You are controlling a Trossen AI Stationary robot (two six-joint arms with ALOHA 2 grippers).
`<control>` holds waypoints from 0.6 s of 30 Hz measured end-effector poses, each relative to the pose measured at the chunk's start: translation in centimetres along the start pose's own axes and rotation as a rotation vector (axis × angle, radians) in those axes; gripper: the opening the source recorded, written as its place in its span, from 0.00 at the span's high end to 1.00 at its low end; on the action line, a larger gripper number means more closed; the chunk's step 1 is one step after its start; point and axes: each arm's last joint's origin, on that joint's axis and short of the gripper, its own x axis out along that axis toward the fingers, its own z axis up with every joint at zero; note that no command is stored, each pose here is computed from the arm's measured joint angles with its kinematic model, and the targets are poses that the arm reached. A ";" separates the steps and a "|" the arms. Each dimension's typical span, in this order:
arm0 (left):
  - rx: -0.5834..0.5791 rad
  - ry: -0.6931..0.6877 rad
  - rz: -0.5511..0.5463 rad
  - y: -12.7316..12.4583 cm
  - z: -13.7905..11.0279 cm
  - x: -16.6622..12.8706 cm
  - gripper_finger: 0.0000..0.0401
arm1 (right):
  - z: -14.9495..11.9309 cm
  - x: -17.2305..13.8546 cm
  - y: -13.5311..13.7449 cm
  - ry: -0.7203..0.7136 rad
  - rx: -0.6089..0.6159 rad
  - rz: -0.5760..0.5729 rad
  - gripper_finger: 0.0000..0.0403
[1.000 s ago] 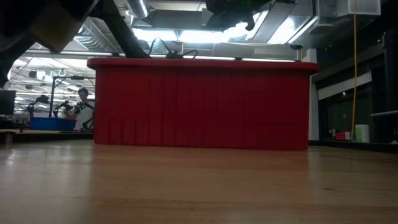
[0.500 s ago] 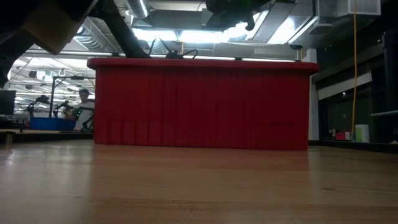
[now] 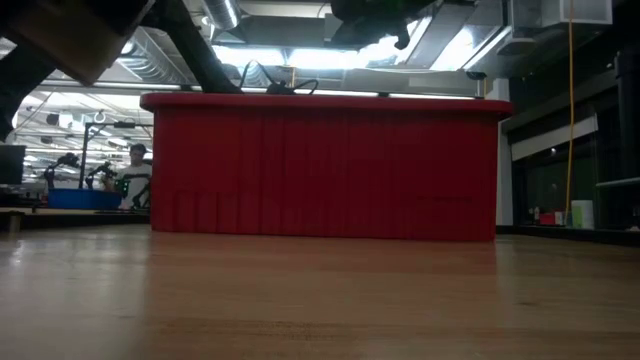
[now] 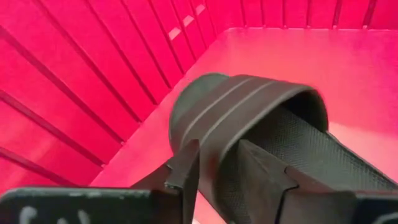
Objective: Pick and place slides into bin
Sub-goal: Put the left black slide into the red bin, then put the black slide into the red bin
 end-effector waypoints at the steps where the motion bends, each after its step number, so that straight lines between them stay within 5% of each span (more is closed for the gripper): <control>1: -0.001 0.004 -0.001 0.0 0.0 0.0 0.73 | 0.0 0.0 0.0 0.000 0.000 0.000 0.99; 11: -0.058 0.018 -0.008 0.1 0.3 -0.4 0.68 | 0.0 0.0 0.0 0.001 -0.004 0.000 0.99; 18: -0.036 -0.060 0.003 0.6 3.5 -2.5 0.69 | -0.2 0.0 0.0 0.017 -0.021 0.001 0.99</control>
